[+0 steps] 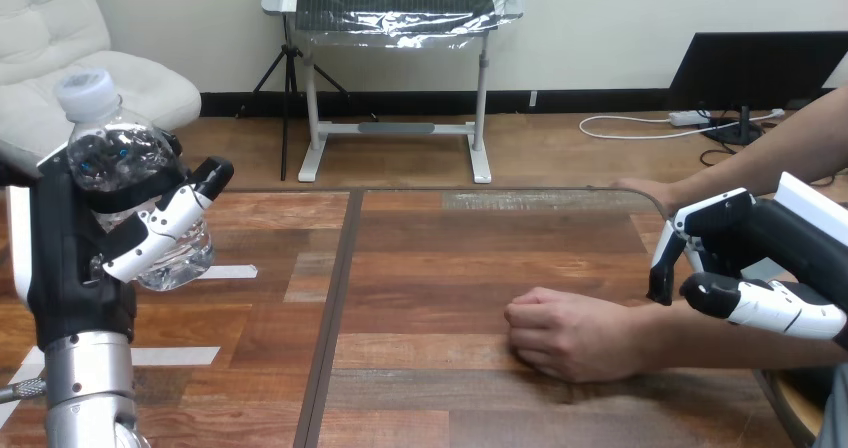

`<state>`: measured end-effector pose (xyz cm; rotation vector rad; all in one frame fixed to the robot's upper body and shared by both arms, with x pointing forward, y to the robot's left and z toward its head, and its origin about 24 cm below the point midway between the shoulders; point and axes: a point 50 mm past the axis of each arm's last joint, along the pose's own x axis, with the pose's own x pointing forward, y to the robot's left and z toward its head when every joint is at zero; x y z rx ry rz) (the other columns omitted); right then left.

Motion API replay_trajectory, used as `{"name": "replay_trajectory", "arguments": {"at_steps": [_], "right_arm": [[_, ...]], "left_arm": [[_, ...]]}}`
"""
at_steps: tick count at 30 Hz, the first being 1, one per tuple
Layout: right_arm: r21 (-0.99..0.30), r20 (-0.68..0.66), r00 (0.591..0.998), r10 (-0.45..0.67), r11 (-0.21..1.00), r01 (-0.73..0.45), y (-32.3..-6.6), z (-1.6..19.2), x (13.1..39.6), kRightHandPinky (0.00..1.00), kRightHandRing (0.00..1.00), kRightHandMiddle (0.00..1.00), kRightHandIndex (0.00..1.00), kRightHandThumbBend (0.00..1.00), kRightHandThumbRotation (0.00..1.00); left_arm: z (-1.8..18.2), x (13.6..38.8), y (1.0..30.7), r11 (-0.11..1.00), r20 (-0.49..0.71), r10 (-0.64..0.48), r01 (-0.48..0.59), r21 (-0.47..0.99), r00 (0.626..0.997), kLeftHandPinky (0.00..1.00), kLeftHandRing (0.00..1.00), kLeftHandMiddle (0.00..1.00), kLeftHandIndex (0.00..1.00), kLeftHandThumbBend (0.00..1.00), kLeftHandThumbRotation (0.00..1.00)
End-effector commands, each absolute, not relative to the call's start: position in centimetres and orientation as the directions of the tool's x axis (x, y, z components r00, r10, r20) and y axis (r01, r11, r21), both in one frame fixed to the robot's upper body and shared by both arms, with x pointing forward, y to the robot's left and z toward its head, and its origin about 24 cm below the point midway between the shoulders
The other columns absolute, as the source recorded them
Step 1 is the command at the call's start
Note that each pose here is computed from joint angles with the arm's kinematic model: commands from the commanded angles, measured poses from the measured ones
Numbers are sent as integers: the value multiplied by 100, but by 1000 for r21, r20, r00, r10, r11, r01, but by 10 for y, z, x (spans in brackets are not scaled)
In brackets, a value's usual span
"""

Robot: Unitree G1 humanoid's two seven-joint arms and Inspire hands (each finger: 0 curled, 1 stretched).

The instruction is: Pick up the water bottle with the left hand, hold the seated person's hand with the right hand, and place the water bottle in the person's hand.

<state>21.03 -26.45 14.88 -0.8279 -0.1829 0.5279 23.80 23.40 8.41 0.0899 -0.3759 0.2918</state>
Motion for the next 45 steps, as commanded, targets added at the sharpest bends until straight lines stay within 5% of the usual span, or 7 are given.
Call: {"name": "replay_trajectory", "arguments": {"at_steps": [1,16,28,45], "right_arm": [[-792,-50,829,556,484,-373,-255,169,213,1,5,10,38,100,100],[-815,-193,807,558,366,-449,-247,177,209,4,8,15,38,100,100],[-827,-208,807,553,341,-447,-245,181,208,14,19,26,39,100,100],[-825,-206,802,560,341,-450,-245,179,208,14,18,24,38,100,100]], "left_arm": [[108,243,229,961,473,235,-277,20,849,24,29,34,40,59,0],[108,244,229,960,473,234,-278,24,849,24,29,34,40,59,0],[107,244,229,960,476,230,-277,31,849,24,29,34,40,59,0],[107,244,228,959,471,234,-283,34,850,24,29,34,40,59,0]]}}
